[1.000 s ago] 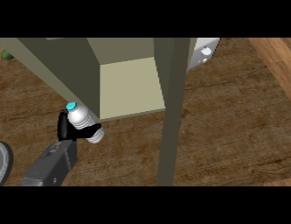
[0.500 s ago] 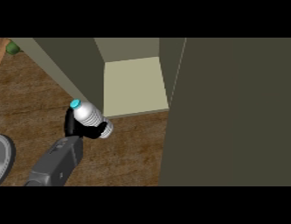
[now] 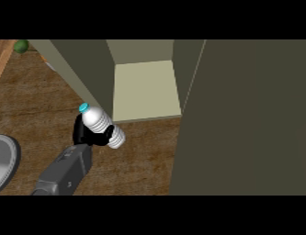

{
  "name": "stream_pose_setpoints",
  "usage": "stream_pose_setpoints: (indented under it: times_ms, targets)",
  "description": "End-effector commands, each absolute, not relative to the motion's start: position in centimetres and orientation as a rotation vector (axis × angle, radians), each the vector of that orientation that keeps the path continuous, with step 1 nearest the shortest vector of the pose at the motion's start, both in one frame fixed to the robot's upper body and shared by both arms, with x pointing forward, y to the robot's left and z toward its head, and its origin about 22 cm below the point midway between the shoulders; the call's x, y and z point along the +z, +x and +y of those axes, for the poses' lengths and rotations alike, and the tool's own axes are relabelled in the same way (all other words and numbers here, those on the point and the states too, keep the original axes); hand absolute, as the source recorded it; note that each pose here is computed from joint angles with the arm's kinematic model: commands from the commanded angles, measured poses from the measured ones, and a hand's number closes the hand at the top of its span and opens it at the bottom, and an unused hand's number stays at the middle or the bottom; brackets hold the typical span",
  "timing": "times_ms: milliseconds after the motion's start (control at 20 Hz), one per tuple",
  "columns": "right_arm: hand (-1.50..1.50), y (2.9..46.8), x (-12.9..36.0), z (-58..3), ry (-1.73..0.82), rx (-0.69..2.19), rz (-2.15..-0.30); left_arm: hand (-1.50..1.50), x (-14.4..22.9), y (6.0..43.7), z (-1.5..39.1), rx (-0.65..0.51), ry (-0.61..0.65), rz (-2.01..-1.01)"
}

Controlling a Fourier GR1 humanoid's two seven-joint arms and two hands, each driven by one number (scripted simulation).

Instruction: Pick up the bottled water, place it into the cabinet and close the cabinet

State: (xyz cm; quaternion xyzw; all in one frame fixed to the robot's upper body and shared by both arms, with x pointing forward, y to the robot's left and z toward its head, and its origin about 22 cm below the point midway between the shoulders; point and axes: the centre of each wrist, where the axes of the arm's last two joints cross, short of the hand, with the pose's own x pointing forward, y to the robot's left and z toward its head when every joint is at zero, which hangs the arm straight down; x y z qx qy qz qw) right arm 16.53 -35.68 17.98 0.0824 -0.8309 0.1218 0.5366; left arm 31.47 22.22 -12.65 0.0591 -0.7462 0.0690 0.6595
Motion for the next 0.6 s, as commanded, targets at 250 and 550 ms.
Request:
stream_pose_setpoints:
  times_ms: [250, 550]
  targets:
    - [1.5, 15.5, 18.8, -34.3, 0.236, 0.379, -1.944, 1.5, -6.9, 36.7, 14.7, 0.151, -0.34, -1.841]
    - [1.5, 14.6, 18.7, -33.7, 0.289, 0.401, -1.896, 1.5, -8.7, 35.1, 15.3, 0.162, -0.438, -1.795]
